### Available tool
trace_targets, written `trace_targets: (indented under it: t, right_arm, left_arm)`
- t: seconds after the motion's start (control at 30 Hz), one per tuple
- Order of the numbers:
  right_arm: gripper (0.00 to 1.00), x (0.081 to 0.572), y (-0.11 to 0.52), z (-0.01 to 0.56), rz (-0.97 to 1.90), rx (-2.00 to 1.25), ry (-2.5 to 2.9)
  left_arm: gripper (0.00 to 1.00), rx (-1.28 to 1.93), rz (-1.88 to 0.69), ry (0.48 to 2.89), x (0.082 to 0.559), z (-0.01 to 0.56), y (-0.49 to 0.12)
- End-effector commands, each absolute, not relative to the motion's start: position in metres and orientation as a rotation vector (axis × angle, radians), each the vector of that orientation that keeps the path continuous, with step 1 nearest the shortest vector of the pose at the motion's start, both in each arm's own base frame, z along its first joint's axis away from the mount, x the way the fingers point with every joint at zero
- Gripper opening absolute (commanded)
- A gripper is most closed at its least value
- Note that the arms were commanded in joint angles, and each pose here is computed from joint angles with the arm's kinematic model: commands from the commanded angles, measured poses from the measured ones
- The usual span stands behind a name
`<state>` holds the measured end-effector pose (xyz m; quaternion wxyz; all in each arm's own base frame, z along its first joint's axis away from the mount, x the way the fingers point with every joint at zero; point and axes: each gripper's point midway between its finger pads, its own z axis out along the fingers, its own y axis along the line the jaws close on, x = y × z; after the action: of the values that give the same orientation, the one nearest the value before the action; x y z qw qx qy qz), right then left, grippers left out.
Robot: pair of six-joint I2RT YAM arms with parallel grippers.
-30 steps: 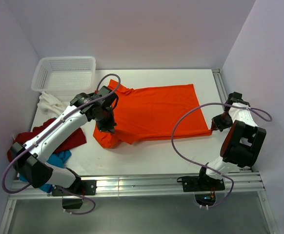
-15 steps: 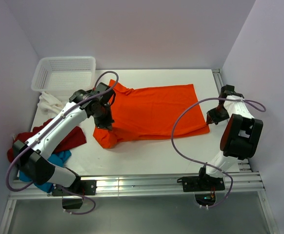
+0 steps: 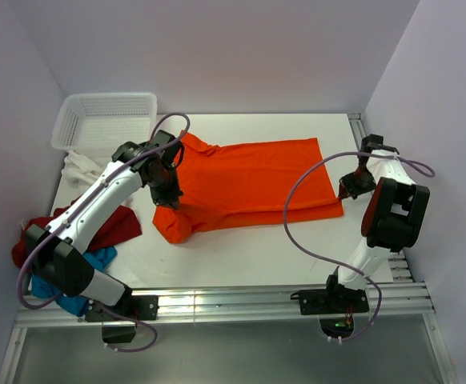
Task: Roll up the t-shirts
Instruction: Fold the tshirt
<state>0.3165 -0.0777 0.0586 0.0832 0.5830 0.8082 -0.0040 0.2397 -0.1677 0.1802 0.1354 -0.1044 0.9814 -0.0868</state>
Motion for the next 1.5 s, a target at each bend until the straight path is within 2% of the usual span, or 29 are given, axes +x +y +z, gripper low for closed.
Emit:
trace_targets:
  t: [0.0,1.47]
  right_arm:
    - [0.00,0.325,-0.083,0.065,-0.037,1.738,2.389]
    - [0.00,0.365,-0.074,0.061,-0.016,1.690,2.435]
  left_arm:
    - [0.00,-0.272,-0.286,2.800,0.254,0.193,-0.170]
    - [0.00,-0.271,-0.218,2.838,0.280,0.174,-0.158]
